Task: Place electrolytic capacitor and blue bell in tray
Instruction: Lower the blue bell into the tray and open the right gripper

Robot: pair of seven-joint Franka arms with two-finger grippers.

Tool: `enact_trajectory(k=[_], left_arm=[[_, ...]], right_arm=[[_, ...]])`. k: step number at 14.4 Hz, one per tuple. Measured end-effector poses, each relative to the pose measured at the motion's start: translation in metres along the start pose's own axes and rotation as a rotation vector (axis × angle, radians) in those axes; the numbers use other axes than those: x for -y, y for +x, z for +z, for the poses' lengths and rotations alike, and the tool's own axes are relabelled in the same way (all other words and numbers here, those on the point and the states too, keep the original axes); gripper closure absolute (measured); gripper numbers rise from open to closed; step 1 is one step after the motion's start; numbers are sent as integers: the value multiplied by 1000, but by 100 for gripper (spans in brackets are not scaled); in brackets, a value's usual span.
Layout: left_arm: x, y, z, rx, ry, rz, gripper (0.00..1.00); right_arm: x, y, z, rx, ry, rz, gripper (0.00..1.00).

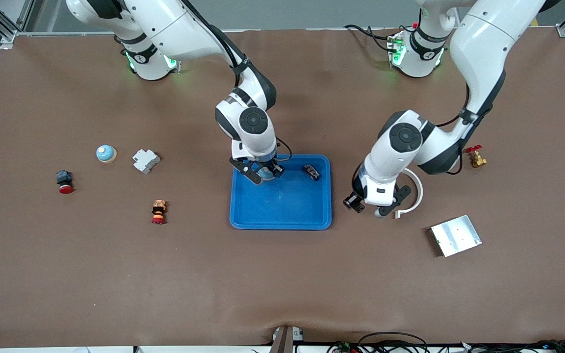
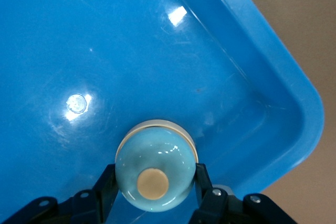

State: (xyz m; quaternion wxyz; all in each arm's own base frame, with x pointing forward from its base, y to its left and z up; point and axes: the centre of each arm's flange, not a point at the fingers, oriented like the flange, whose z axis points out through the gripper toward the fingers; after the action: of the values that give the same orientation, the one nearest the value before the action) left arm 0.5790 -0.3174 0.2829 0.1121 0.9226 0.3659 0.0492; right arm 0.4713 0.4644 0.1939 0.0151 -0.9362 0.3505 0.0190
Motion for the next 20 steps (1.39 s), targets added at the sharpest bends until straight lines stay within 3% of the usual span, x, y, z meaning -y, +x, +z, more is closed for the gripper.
enact_trajectory(k=[2, 5, 9, 13, 15, 20], left_arm=[[-21, -20, -8, 3, -17, -47, 66], [-45, -52, 3, 36, -3, -59, 66], [-54, -86, 42, 94, 23, -31, 66], [-47, -85, 68, 113, 53, -43, 66], [-47, -83, 70, 115, 53, -47, 66], [-57, -74, 60, 104, 27, -58, 66]], right_arm=[[0, 1, 0, -1, 0, 4, 31], [1, 3, -1, -3, 4, 6, 2], [10, 9, -14, -8, -8, 13, 0], [9, 27, -43, -36, -80, -30, 0], [3, 39, -66, -45, -84, -76, 0], [-63, 111, -114, -40, -103, -211, 0]])
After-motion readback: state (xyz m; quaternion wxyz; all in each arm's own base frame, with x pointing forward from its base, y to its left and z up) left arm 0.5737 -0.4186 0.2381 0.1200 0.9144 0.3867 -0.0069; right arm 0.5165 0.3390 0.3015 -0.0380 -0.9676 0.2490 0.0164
